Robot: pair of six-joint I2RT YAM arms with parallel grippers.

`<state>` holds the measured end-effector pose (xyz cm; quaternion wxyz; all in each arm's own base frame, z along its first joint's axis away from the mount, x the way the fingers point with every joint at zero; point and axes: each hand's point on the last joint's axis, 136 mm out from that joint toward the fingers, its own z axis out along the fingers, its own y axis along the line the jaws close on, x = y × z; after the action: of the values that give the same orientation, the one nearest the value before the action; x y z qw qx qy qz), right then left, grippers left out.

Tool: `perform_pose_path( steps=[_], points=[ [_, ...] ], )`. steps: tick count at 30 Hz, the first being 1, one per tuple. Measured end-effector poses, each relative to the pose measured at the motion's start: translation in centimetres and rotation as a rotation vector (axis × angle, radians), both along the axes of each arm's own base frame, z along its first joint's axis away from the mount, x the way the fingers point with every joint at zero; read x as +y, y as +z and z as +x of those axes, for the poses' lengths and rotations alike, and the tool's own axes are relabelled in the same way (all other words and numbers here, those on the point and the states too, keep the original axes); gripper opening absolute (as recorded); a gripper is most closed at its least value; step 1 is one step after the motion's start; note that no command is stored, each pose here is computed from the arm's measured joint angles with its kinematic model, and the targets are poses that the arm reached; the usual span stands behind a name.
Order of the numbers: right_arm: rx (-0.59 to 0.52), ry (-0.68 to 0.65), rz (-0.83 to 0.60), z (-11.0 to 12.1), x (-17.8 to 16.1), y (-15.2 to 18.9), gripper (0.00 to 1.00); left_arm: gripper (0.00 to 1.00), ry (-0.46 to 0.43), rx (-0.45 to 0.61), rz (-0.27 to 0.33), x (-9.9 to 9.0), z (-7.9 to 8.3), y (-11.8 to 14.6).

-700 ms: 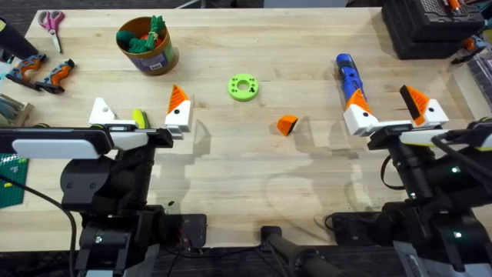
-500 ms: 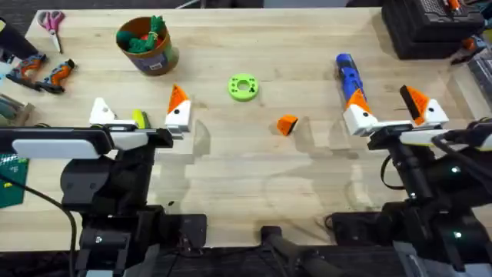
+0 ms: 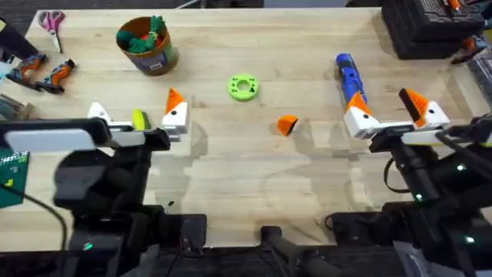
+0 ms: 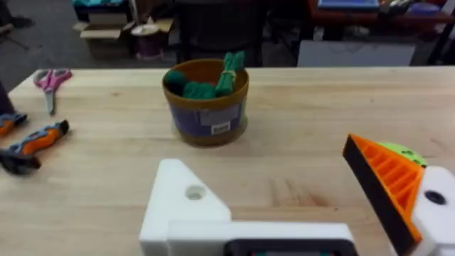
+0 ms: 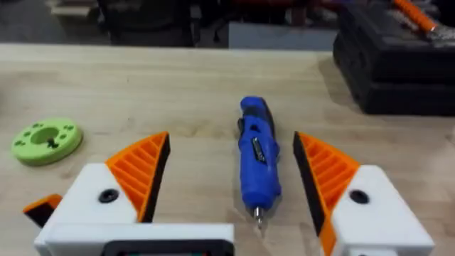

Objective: Pick up the gripper from the table and insert it into the empty holder that is missing its gripper. Then pick up a screw, insert it into the mounting hole, and use the screwdriver to tighten it. Finally, clean up the table by picking up the vegetable and placing it into the bucket.

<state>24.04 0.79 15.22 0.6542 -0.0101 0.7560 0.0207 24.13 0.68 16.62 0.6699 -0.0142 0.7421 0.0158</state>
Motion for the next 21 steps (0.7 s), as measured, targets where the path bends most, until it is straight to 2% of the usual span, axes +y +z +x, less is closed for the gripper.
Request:
perform_pose_path(
  steps=[3,7,11,15,21],
  points=[
    [0.060,0.006,0.004,-0.5,0.1,0.1,0.993,0.950,0.018,0.048,0.008,0.3,-0.6,1.7],
    [0.115,0.008,0.005,-0.7,0.1,1.9,0.993,0.950,0.025,0.134,0.031,0.5,-0.9,4.4],
    [0.195,0.007,0.008,-0.4,0.2,3.7,0.993,0.951,0.017,0.287,0.063,0.5,-0.6,5.5],
    [0.299,0.010,0.009,0.4,0.2,5.2,0.993,0.951,0.012,0.424,0.087,0.6,0.7,6.6],
    [0.420,0.011,0.009,2.0,0.2,7.8,0.994,0.951,0.011,0.573,0.100,0.8,3.0,7.5]
  ],
)
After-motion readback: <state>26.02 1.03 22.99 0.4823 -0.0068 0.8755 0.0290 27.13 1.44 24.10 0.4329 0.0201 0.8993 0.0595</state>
